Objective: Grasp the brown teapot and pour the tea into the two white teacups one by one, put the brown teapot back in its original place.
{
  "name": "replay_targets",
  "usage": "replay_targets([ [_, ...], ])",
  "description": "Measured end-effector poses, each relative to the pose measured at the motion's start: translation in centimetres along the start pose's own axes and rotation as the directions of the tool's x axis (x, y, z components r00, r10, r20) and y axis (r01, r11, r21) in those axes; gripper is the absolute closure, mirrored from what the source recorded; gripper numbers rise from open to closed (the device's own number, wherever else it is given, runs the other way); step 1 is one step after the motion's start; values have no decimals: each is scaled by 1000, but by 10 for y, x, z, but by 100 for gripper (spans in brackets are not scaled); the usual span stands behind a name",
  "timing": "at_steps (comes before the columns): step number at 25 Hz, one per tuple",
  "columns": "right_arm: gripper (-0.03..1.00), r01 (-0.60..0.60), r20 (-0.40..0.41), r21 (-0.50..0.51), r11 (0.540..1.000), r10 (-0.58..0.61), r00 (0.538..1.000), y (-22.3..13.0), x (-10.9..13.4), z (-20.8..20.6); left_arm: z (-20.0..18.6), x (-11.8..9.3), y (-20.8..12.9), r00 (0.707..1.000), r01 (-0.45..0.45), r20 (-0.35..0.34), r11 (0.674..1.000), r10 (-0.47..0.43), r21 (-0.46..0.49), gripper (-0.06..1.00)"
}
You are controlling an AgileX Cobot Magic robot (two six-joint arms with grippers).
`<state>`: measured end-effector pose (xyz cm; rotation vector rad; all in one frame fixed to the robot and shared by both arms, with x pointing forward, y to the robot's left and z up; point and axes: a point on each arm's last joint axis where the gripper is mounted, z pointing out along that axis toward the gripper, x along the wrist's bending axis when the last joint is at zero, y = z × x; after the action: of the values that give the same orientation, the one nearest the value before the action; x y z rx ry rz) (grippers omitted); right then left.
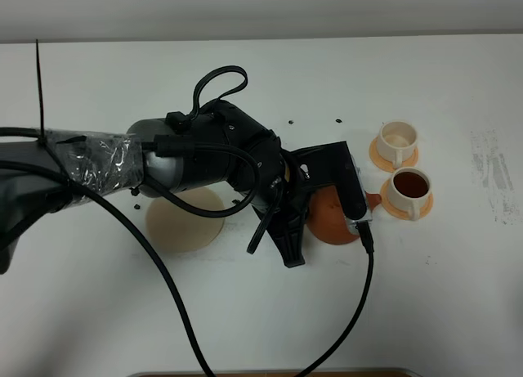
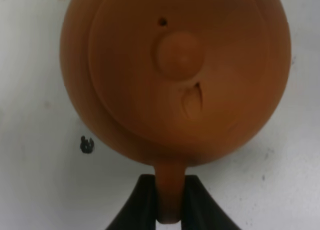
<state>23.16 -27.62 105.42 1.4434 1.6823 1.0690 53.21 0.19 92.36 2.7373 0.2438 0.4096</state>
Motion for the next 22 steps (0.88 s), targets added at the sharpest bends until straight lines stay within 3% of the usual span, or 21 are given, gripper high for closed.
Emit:
replay_targets([
  [10,74,0,0,0,1000,0,1000,0,0,0,12,-2,-5,1000,21,12,999,-22,24,82],
  [16,74,0,0,0,1000,0,1000,0,0,0,-5,2,0,1000,16,-11,1000,-16,-6,82],
  [22,74,0,0,0,1000,0,1000,0,0,0,-28,28,5,998,18,-67,1000,-19,-21,82],
])
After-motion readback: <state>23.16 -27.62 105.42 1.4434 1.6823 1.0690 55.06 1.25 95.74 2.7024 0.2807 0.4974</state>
